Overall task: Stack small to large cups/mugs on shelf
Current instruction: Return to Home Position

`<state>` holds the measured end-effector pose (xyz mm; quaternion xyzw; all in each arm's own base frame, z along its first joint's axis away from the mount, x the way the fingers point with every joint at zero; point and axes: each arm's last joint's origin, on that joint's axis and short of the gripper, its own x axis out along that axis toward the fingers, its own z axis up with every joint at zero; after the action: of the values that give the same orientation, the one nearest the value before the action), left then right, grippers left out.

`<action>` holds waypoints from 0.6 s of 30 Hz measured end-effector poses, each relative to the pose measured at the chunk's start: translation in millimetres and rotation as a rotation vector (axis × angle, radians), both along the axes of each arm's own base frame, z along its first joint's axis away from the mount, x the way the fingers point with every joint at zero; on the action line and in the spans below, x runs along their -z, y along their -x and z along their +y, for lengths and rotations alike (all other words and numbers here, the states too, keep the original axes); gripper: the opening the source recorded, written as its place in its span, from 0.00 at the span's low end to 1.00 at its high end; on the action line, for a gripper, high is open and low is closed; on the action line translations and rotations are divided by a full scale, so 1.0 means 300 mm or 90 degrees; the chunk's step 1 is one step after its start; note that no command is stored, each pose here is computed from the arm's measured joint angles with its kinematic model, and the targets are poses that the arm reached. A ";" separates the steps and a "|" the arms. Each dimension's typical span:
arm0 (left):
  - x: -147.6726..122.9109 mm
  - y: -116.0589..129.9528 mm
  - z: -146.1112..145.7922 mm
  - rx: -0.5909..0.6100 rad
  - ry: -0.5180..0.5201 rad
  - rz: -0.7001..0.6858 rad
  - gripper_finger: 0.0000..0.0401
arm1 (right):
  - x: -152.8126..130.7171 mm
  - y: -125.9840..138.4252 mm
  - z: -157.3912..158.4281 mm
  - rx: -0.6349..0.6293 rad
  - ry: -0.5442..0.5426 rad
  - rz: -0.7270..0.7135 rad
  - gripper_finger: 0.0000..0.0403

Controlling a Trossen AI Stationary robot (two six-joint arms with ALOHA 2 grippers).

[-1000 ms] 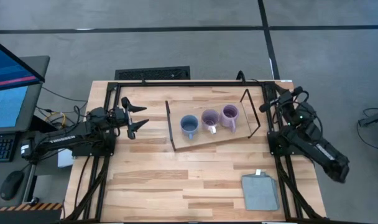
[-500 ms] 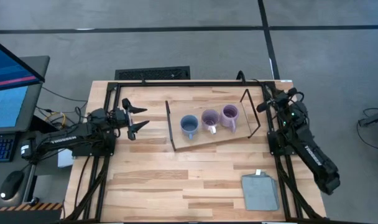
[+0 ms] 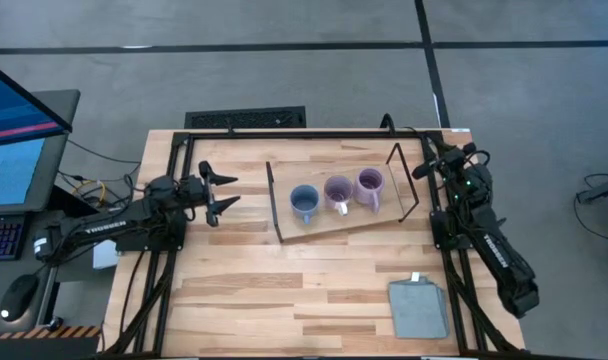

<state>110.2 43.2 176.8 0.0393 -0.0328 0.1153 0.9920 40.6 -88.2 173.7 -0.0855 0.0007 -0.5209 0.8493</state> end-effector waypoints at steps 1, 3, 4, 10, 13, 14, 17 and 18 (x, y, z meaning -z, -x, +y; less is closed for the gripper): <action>0.004 0.000 0.000 0.005 0.003 0.007 0.64 | 0.002 0.001 -0.001 0.002 -0.004 0.000 0.38; 0.007 0.000 -0.001 0.020 0.005 0.013 0.64 | 0.002 0.002 -0.002 0.005 -0.007 -0.003 0.38; 0.007 0.000 -0.002 0.027 0.004 0.013 0.64 | 0.003 0.003 -0.002 0.005 -0.008 -0.004 0.38; -0.006 0.000 -0.004 0.038 -0.001 -0.012 0.64 | 0.007 0.004 -0.003 0.008 -0.021 -0.011 0.38; -0.018 0.002 -0.005 0.042 -0.017 -0.034 0.64 | 0.008 0.004 -0.003 0.008 -0.022 -0.011 0.38; -0.020 0.002 -0.005 0.043 -0.021 -0.039 0.64 | 0.008 0.004 -0.003 0.008 -0.022 -0.010 0.38; -0.027 0.003 -0.006 0.043 -0.026 -0.052 0.64 | 0.008 0.004 -0.003 0.008 -0.022 -0.010 0.38; -0.029 0.003 -0.006 0.044 -0.023 -0.056 0.64 | 0.008 0.004 -0.003 0.009 -0.021 -0.008 0.38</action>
<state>109.2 41.4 185.5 0.0511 -0.0800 0.0819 0.9921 39.3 -89.1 171.3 -0.0680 0.0043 -0.5272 0.8470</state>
